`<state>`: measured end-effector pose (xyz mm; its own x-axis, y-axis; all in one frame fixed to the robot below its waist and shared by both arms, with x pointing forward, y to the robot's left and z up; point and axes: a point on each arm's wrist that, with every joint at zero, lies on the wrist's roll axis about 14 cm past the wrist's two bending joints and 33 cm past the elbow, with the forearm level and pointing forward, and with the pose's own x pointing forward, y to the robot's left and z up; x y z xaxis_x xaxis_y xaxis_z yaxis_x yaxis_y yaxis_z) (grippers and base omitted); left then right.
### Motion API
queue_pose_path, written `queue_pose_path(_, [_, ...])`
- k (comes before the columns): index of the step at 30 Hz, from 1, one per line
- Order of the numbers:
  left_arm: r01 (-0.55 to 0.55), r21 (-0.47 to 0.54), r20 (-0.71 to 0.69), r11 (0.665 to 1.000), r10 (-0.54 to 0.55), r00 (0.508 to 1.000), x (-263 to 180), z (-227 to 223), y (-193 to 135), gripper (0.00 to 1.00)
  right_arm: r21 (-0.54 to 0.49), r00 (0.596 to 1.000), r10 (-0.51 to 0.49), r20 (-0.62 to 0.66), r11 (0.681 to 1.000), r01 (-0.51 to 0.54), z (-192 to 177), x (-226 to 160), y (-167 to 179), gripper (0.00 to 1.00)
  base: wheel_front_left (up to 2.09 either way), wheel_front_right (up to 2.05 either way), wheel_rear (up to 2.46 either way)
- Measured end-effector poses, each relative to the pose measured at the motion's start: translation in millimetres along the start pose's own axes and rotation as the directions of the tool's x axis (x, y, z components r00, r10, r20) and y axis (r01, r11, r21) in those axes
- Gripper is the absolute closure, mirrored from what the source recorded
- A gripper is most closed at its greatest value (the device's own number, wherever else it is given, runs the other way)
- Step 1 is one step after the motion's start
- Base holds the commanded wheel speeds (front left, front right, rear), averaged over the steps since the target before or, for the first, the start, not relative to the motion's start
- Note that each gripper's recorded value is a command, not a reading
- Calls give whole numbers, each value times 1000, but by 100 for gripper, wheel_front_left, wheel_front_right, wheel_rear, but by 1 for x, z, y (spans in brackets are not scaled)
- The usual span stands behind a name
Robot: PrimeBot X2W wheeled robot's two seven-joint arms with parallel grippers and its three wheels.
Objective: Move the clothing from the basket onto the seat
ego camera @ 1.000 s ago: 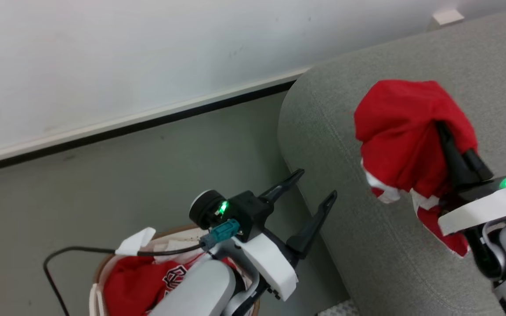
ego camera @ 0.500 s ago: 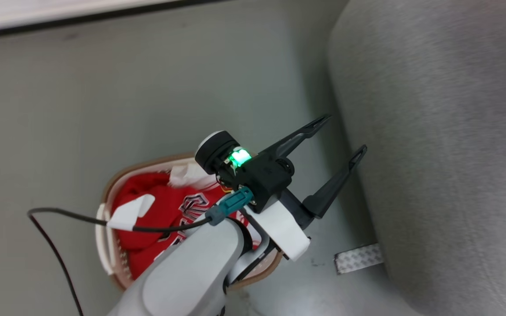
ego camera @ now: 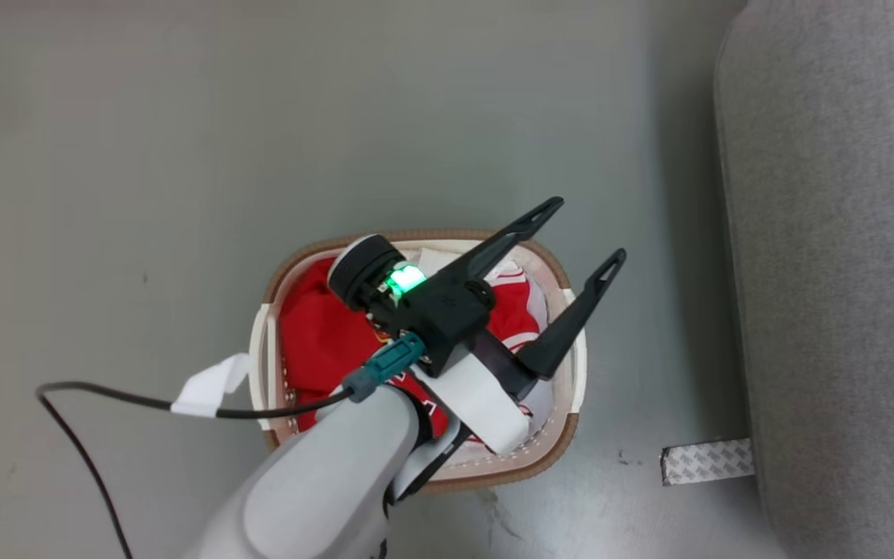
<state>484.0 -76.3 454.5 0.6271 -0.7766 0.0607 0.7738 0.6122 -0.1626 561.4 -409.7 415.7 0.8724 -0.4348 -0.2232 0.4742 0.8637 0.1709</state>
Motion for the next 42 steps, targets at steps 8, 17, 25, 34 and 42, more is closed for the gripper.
queue_pose_path(8, [-29, 16, 16, 999, 28, 999, -9, 13, -2, 0, -31, 995, 83, 61, 996, -82, 5, -47, 11, 0, 0, 0, 0])
queue_pose_path(17, [-142, 32, 50, 989, 140, 989, -39, 38, -2, 0, -153, 948, 240, 207, 966, -211, 47, -125, 32, 0, 0, 0, 0])
queue_pose_path(25, [-319, 68, 59, 945, 316, 947, -94, 52, 11, 0, -182, 899, 376, 224, 922, -341, 41, -195, 68, 0, 0, 0, 0])
queue_pose_path(34, [-540, 58, 114, 840, 532, 839, -179, 73, 21, 0, -190, 846, 502, 181, 861, -471, 14, -260, 103, 0, 0, 0, 0])
queue_pose_path(42, [-638, 66, 130, 767, 628, 768, -233, 73, 19, 0, -193, 834, 533, 146, 842, -504, -5, -290, 112, 0, 0, 0, 0])
